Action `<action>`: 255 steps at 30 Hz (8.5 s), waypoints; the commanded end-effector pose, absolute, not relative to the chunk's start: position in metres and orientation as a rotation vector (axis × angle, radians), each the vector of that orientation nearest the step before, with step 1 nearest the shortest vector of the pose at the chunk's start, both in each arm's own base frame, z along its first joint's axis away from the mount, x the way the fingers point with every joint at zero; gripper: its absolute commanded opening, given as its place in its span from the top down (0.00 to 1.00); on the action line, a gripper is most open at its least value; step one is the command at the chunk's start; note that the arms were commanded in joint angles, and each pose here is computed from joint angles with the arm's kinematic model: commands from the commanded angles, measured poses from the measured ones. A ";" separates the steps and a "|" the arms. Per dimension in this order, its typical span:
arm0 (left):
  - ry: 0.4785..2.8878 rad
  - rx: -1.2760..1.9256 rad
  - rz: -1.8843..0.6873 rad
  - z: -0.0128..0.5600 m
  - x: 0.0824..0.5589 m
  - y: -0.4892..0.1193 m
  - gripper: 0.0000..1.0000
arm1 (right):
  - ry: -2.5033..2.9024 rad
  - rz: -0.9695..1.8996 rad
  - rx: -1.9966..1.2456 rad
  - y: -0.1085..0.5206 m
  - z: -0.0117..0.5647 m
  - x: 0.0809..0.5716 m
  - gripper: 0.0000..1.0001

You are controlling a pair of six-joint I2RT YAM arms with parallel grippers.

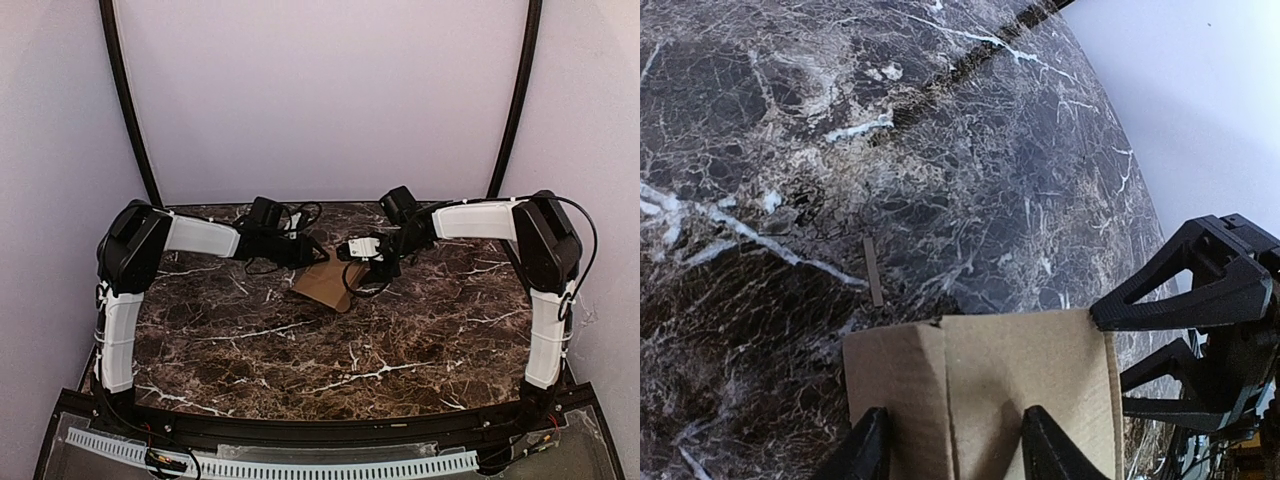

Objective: Fold the paper box

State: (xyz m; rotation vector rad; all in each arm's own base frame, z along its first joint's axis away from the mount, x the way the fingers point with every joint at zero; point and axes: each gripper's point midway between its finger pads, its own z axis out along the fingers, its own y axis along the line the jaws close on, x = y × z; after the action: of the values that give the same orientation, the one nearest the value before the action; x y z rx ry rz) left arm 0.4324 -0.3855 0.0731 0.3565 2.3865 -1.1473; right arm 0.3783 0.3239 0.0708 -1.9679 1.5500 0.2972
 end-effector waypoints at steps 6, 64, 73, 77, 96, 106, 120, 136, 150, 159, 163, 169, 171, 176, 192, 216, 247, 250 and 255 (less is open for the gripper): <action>2.321 0.376 -1.333 0.103 0.425 -0.407 0.53 | 1.632 0.356 -2.038 0.320 0.031 0.356 0.40; 2.533 0.580 -0.673 0.049 0.359 -0.320 0.45 | 1.419 0.293 -2.111 0.362 0.052 0.321 0.36; 2.385 0.586 -0.832 0.102 0.367 -0.342 0.43 | 1.503 0.322 -2.117 0.353 0.026 0.323 0.38; 2.281 0.545 -0.876 0.141 0.371 -0.343 0.39 | 1.561 0.480 -2.008 0.353 0.040 0.336 0.39; 2.318 0.340 -0.954 0.124 0.404 -0.332 0.40 | 1.605 0.659 -1.790 0.344 0.115 0.329 0.41; 2.299 0.236 -0.973 0.110 0.418 -0.330 0.40 | 1.502 0.098 -1.665 0.413 0.164 0.270 0.35; 2.318 0.138 -1.048 0.084 0.403 -0.320 0.43 | 1.493 -0.310 -1.648 0.465 0.104 0.268 0.31; 2.242 0.102 -0.976 0.118 0.393 -0.289 0.43 | 1.179 -0.621 -1.607 0.470 0.104 0.253 0.67; 2.213 0.119 -0.881 0.131 0.383 -0.268 0.42 | 1.207 -0.533 -1.678 0.445 0.118 0.228 1.00; 2.269 0.047 -0.781 0.125 0.382 -0.244 0.41 | 1.359 -0.291 -1.706 0.486 0.129 0.219 0.49; 2.265 0.012 -0.769 0.130 0.379 -0.230 0.42 | 1.369 -0.413 -1.723 0.498 0.095 0.241 0.50; 2.237 0.027 -0.710 0.147 0.372 -0.214 0.41 | 1.379 -0.548 -1.698 0.498 0.076 0.268 0.53; 2.228 0.029 -0.703 0.150 0.371 -0.212 0.41 | 1.354 -0.615 -1.682 0.496 0.076 0.274 0.55; 2.215 0.029 -0.746 0.153 0.372 -0.217 0.41 | 1.266 -0.736 -1.655 0.490 0.078 0.278 0.61; 2.213 0.033 -0.759 0.156 0.367 -0.216 0.41 | 1.299 -0.631 -1.584 0.487 0.140 0.272 1.00; 2.203 0.239 -0.928 0.145 0.317 -0.275 0.01 | 1.685 0.329 -1.524 0.382 0.213 0.309 0.36; 1.811 -0.569 -1.444 0.081 0.304 -0.353 0.46 | 2.019 0.937 -1.223 0.353 0.125 0.405 0.35; 1.798 -0.586 -1.435 0.080 0.310 -0.349 0.49 | 2.023 0.951 -1.219 0.353 0.124 0.405 0.35; 1.779 -0.604 -1.449 0.079 0.317 -0.349 0.58 | 2.029 0.996 -1.213 0.356 0.122 0.403 0.35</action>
State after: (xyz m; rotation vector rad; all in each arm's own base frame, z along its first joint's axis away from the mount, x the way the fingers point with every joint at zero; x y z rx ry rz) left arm 0.3088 -0.3490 0.0705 -0.5856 1.8311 -1.4150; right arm 0.4023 0.3551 0.1099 -1.2296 2.0618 0.9496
